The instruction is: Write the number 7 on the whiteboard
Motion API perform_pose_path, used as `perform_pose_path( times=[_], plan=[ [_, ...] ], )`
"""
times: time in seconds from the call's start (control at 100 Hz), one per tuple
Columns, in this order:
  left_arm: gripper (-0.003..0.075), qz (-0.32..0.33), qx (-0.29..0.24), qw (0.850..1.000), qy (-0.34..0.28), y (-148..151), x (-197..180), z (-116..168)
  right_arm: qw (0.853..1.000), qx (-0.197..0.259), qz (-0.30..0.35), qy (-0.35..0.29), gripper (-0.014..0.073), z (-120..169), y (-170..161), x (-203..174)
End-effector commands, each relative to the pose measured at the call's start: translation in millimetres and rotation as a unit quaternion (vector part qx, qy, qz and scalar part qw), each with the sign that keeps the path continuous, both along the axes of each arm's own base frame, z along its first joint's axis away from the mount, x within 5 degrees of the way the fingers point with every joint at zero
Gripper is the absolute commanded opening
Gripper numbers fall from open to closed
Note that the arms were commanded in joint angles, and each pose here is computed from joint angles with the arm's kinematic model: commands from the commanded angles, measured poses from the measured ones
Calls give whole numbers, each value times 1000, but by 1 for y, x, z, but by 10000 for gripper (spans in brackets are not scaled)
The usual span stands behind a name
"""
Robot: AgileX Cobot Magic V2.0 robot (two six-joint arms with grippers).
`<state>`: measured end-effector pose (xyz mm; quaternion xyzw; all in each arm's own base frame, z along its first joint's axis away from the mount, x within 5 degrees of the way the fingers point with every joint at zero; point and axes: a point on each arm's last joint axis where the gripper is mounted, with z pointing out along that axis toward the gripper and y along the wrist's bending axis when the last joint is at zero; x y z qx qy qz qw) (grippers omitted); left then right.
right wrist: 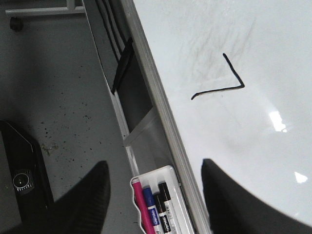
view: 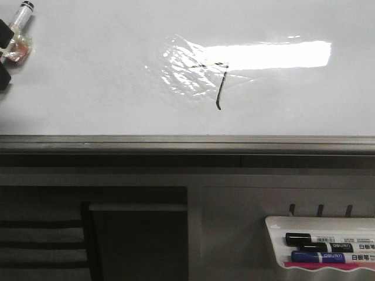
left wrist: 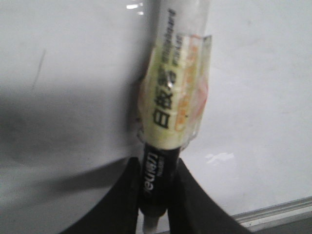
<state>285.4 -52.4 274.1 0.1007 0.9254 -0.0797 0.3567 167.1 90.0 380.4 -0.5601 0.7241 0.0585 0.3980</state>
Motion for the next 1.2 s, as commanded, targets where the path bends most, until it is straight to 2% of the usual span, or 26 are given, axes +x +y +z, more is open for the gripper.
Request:
perform_pose_path(
  times=[0.0,0.27,0.35,0.41,0.61,0.68,0.75,0.96,1.13,1.19],
  plan=[
    [-20,21,-26,999,-43,0,6,14,999,26,-10,-40,375,17,-1,-1],
    [-20,19,-25,999,-33,-1,7,10,999,27,-9,-39,375,17,-1,-1],
    [1,19,-25,999,-33,-1,7,10,999,27,-9,-39,375,17,-1,-1],
    [51,19,-25,999,-32,-1,7,10,999,27,-9,-39,375,17,-1,-1],
    [314,17,-25,999,-26,-1,5,11,998,50,-35,-26,375,18,0,0],
    [356,14,-26,999,-27,-1,3,16,997,60,-46,-17,375,18,0,0],
    [357,11,-27,999,-34,-1,-1,24,994,83,-70,-5,375,21,-1,-1],
    [356,-3,-31,997,-72,2,-30,62,974,159,-159,29,336,30,-8,-13],
    [356,-18,-19,994,-103,7,-70,90,938,204,-275,49,259,33,-27,-29],
    [356,-19,-20,993,-116,9,-83,94,932,211,-293,41,232,30,-32,-35]
  ],
)
